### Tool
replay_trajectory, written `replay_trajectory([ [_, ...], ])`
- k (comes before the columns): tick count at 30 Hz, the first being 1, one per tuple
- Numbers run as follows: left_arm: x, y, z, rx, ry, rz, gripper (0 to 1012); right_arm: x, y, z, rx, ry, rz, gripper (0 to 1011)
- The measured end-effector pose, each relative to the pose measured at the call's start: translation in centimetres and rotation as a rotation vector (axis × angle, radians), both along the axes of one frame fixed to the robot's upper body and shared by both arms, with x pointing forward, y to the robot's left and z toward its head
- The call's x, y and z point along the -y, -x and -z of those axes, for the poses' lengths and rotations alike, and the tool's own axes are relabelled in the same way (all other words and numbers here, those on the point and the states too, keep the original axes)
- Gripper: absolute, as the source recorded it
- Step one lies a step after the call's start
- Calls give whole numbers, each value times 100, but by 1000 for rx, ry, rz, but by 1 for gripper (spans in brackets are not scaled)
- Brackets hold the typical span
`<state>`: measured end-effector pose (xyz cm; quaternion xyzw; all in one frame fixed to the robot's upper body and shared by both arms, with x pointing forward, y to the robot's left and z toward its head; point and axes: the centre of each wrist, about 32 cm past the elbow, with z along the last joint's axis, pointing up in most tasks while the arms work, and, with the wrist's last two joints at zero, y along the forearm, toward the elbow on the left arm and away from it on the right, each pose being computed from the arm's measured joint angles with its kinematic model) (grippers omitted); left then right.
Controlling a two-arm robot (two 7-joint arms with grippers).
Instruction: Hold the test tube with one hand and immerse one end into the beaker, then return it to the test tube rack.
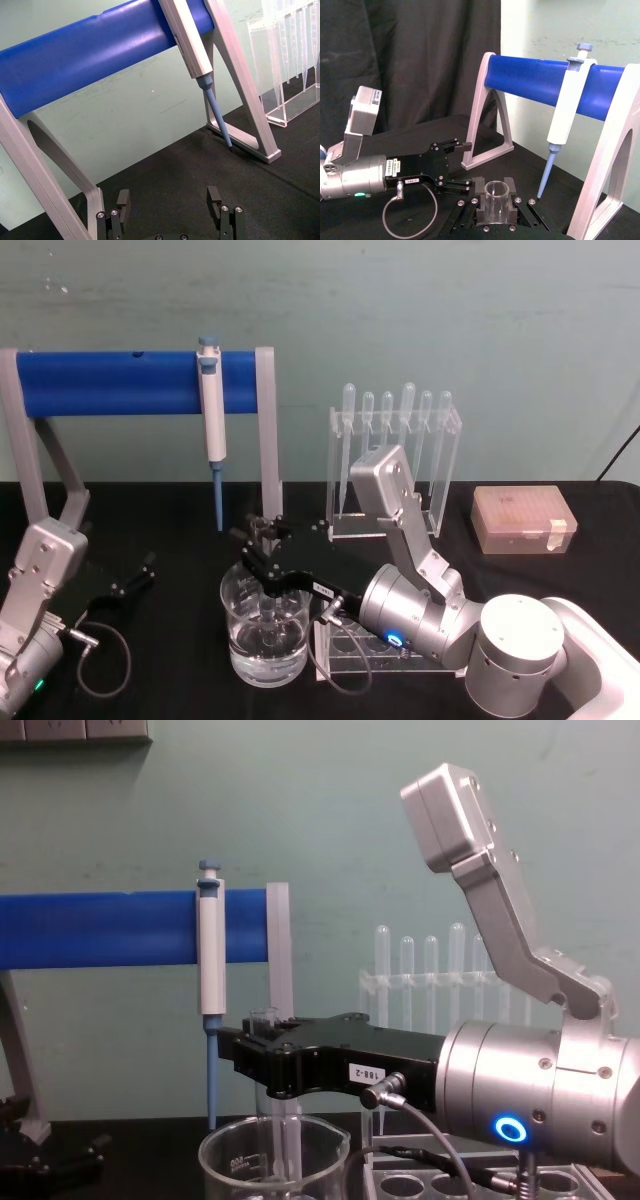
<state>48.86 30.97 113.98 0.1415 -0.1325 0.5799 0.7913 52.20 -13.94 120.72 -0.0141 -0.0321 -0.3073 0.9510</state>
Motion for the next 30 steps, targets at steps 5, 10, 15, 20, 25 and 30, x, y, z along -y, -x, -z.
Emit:
replay_trajectory([
  [5, 0, 0, 0, 0, 0, 0, 1000, 0, 0, 0, 0, 0, 0, 224],
  [10, 0, 0, 0, 0, 0, 0, 1000, 0, 0, 0, 0, 0, 0, 224],
  [15, 0, 0, 0, 0, 0, 0, 1000, 0, 0, 0, 0, 0, 0, 224],
  [20, 0, 0, 0, 0, 0, 0, 1000, 0, 0, 0, 0, 0, 0, 224],
  [25, 0, 0, 0, 0, 0, 0, 1000, 0, 0, 0, 0, 0, 0, 224],
  [30, 0, 0, 0, 0, 0, 0, 1000, 0, 0, 0, 0, 0, 0, 224],
])
